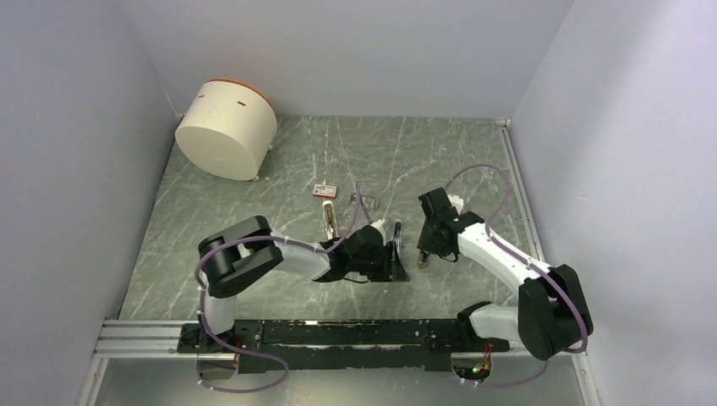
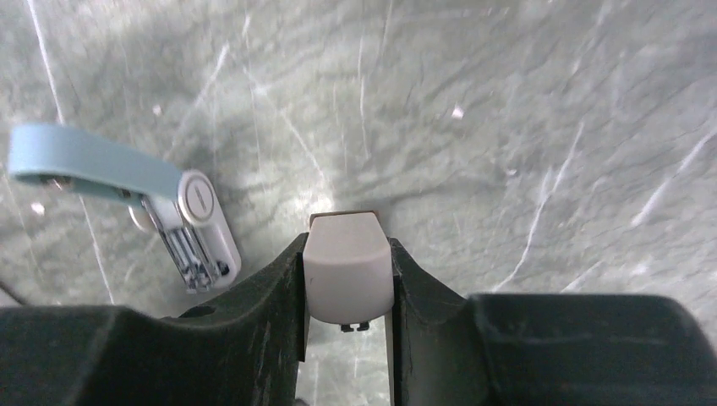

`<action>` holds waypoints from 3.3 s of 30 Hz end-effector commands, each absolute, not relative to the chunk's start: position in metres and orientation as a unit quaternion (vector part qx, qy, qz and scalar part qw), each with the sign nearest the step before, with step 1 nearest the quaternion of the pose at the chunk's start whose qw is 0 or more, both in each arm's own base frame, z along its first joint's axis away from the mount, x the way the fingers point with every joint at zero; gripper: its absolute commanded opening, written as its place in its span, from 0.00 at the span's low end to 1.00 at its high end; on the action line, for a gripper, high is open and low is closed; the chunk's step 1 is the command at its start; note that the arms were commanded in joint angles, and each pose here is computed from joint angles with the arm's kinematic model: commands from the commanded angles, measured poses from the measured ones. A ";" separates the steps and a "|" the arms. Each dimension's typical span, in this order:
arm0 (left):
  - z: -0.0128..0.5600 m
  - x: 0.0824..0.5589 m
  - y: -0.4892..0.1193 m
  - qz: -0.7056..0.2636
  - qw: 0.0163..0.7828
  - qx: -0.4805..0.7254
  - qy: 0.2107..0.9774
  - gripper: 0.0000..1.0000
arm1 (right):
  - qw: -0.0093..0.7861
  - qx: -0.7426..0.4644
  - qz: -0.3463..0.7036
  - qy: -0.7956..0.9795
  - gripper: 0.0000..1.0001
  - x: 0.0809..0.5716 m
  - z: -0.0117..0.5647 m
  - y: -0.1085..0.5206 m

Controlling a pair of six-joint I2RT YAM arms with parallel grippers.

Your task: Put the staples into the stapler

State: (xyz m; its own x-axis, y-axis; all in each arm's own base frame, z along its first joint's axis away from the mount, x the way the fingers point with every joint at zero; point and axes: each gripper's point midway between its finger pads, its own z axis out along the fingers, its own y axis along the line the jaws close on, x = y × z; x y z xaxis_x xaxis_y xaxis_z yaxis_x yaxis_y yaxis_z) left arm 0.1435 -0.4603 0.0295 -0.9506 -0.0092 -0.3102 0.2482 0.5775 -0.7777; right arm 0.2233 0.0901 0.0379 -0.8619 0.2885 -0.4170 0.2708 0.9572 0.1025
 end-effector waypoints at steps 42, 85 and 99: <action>0.291 0.236 -0.245 -0.205 0.597 0.073 0.772 0.70 | 0.380 0.057 0.126 0.915 0.56 0.318 0.147 0.148; 0.272 0.255 -0.204 -0.093 0.605 0.003 0.791 0.74 | 0.258 -0.010 0.005 0.966 0.25 0.433 0.002 0.232; 0.266 0.253 -0.208 -0.100 0.597 0.008 0.796 0.73 | 0.211 -0.037 0.015 0.977 0.20 0.381 0.016 0.233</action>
